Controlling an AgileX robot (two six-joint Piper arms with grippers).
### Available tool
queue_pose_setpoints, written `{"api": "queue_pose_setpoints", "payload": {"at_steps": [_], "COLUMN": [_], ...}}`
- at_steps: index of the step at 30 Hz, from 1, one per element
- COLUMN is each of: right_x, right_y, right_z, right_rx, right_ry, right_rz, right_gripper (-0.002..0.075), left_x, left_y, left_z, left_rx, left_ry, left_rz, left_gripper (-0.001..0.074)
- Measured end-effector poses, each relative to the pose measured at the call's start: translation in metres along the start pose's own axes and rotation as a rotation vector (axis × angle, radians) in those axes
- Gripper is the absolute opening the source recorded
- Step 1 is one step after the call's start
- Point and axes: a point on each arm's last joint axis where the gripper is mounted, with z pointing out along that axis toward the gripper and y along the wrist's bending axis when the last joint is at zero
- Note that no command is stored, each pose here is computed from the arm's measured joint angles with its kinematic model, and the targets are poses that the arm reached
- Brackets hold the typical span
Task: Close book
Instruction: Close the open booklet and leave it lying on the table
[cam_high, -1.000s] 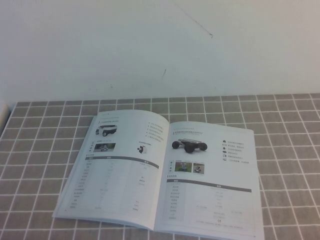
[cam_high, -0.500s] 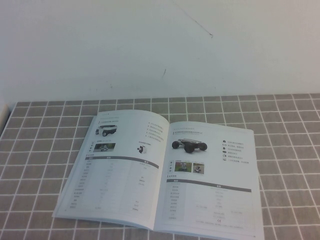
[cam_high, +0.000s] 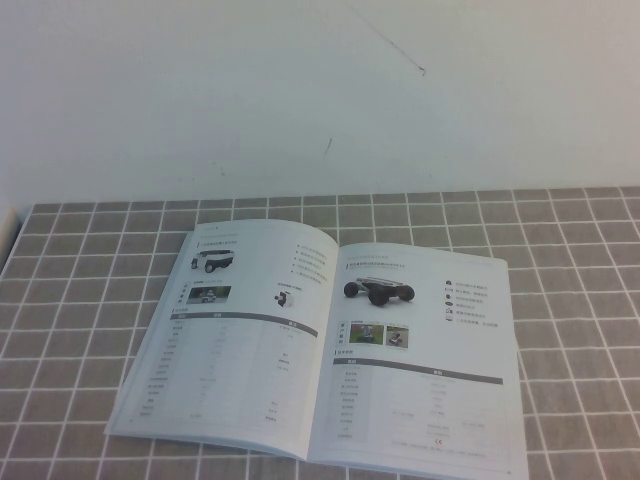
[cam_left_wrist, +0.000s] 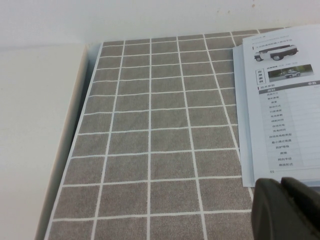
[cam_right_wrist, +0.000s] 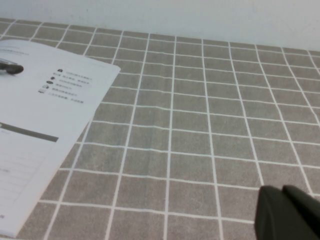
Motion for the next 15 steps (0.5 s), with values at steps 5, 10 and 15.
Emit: {"api": "queue_pose_setpoints", "payload": {"at_steps": [5,10,15], "right_x": [0.0,0.0,0.0], "right_y": [0.0,0.0,0.0], "right_z": [0.0,0.0,0.0], "right_rx": [0.0,0.0,0.0], "right_ry": [0.0,0.0,0.0], "right_rz": [0.0,0.0,0.0], "right_gripper": [-0.0003,-0.0003,-0.0003], "left_x": [0.0,0.0,0.0], "left_y": [0.0,0.0,0.0], "left_z": [0.0,0.0,0.0], "left_rx": [0.0,0.0,0.0], "left_ry": [0.0,0.0,0.0], "left_rz": [0.0,0.0,0.0], "left_gripper": [-0.0004,-0.0004,-0.0004]}}
